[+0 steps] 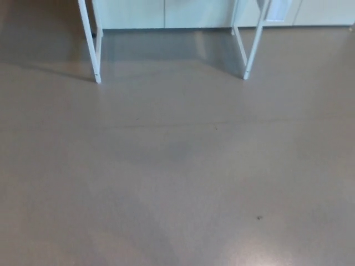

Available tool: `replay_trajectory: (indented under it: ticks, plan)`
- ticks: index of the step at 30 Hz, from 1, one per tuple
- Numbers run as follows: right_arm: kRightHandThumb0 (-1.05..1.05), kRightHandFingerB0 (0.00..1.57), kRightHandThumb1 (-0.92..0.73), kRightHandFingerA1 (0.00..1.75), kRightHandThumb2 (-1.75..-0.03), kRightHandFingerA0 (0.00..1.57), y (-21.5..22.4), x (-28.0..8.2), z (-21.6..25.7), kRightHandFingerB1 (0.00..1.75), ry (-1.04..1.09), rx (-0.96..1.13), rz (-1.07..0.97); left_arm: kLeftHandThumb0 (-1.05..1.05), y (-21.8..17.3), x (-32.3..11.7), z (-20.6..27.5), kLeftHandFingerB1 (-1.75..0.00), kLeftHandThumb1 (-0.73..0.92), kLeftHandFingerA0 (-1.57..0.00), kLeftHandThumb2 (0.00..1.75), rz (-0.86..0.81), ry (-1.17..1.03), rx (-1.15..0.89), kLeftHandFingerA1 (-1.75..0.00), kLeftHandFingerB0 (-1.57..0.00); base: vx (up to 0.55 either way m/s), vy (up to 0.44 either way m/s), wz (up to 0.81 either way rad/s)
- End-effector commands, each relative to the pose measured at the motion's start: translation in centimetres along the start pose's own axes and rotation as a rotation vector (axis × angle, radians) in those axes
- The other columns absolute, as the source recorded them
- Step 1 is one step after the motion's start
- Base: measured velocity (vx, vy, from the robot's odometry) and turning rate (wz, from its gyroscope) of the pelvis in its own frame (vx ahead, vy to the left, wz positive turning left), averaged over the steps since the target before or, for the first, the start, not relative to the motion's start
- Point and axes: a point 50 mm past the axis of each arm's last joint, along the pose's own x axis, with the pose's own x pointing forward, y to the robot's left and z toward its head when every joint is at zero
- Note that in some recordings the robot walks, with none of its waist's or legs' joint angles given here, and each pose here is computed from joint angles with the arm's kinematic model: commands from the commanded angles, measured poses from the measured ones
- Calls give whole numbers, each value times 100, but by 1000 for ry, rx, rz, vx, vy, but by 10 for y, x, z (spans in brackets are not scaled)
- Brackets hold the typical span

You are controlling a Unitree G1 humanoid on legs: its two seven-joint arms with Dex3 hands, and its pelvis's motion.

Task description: The robot walks towards a desk on which an air pump is kept in the middle. It lifts it up and holds it with its left hand and uses its right hand to compress it by pushing its handle inwards.

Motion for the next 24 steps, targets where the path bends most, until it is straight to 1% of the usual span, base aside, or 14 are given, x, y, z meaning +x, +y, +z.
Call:
replay_trajectory:
  ticks: [1,4,5,9,10,12,13,14,15,17,20,24]
  plan:
    - [-17,37,-72,45,-61,49,-8,-1,4,38,-45,15,-11,-4,-2,0,3,-48,59,-19,100,-68,-13,-22,-52,-14,223,100,4]
    - [-16,37,-73,45,-61,48,-8,-2,3,38,-47,19,-9,-2,-3,0,4,-49,58,-23,99,-78,-19,-38,-54,-16,253,38,10]
    - [-17,37,-73,43,-61,47,-8,-2,2,38,-48,19,-8,-5,-3,0,4,-32,83,-35,64,-78,-20,-43,-40,-27,260,-74,11]
    - [-19,38,-72,44,-61,50,-8,-3,1,38,-47,14,-12,-6,-4,0,4,-31,82,-35,64,-93,-21,-42,-39,-26,288,-107,16]
    - [-18,37,-73,44,-61,49,-8,-3,1,38,-50,15,-12,-4,-5,0,4,-47,60,-21,100,-106,-19,-52,-53,-13,205,-194,-42]
    - [-19,38,-72,45,-61,51,-9,-3,0,38,-42,23,-13,-5,-3,-1,3,-47,60,-21,101,-111,-17,-40,-53,-12,409,-226,56]
    - [-18,38,-73,45,-61,52,-9,-3,0,39,-44,20,-13,-4,-3,-1,2,-47,60,-24,102,-110,-18,-43,-54,-12,419,-183,18]
    - [-18,38,-73,45,-61,52,-9,-3,0,39,-46,15,-13,-4,-3,-1,2,-47,60,-24,102,-110,-19,-46,-54,-12,409,-184,4]
    - [-18,37,-73,45,-61,52,-8,-3,0,39,-47,12,-10,-6,-3,-1,3,-31,82,-38,63,-102,-19,-47,-40,-26,403,-179,8]
    - [-19,39,-73,45,-61,52,-8,-3,0,39,-46,11,-9,-5,-4,0,3,-32,83,-36,64,-103,-18,-44,-39,-26,379,-143,-2]
    - [-20,38,-73,45,-61,52,-8,-3,-1,39,-42,11,-10,-4,-4,1,4,-32,83,-38,65,-93,-17,-28,-40,-28,276,-57,-11]
    - [-19,39,-72,45,-61,53,-6,-3,-1,39,-40,9,-15,-5,-6,2,6,-33,81,-38,64,-86,-22,-28,-41,-31,337,81,-23]
